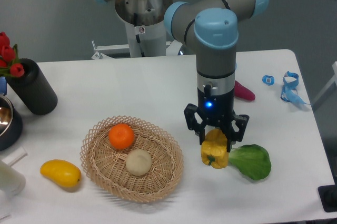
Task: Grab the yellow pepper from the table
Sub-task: 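Lift the grasped yellow pepper up off the table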
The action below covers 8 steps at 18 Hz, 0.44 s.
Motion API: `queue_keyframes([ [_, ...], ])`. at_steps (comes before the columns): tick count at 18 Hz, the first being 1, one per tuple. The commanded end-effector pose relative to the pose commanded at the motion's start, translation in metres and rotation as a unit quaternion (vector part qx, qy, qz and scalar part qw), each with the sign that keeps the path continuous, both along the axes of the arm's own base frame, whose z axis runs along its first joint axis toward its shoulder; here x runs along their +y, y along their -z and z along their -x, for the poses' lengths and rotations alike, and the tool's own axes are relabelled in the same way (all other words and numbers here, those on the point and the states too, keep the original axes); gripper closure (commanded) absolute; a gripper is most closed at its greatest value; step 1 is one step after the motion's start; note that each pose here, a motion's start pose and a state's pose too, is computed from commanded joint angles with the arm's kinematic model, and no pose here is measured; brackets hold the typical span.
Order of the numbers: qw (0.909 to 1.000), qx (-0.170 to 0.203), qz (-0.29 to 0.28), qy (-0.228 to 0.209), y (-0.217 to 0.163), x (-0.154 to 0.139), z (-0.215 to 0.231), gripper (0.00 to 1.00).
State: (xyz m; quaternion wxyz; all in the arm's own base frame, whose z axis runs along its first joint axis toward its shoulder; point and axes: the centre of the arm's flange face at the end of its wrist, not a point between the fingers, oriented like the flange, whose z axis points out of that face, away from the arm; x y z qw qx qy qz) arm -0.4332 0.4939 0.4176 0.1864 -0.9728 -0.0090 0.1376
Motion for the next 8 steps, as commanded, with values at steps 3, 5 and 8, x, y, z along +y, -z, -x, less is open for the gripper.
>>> queue_keyframes([
  [3, 1.0, 0.001, -0.001, -0.001, -0.0016, -0.0004, 0.0011, 0.59],
  [5, 1.0, 0.003, -0.002, -0.001, -0.0037, 0.0004, 0.0022, 0.59],
  [8, 1.0, 0.003, -0.002, 0.0, -0.0033, 0.0018, 0.0024, 0.59],
])
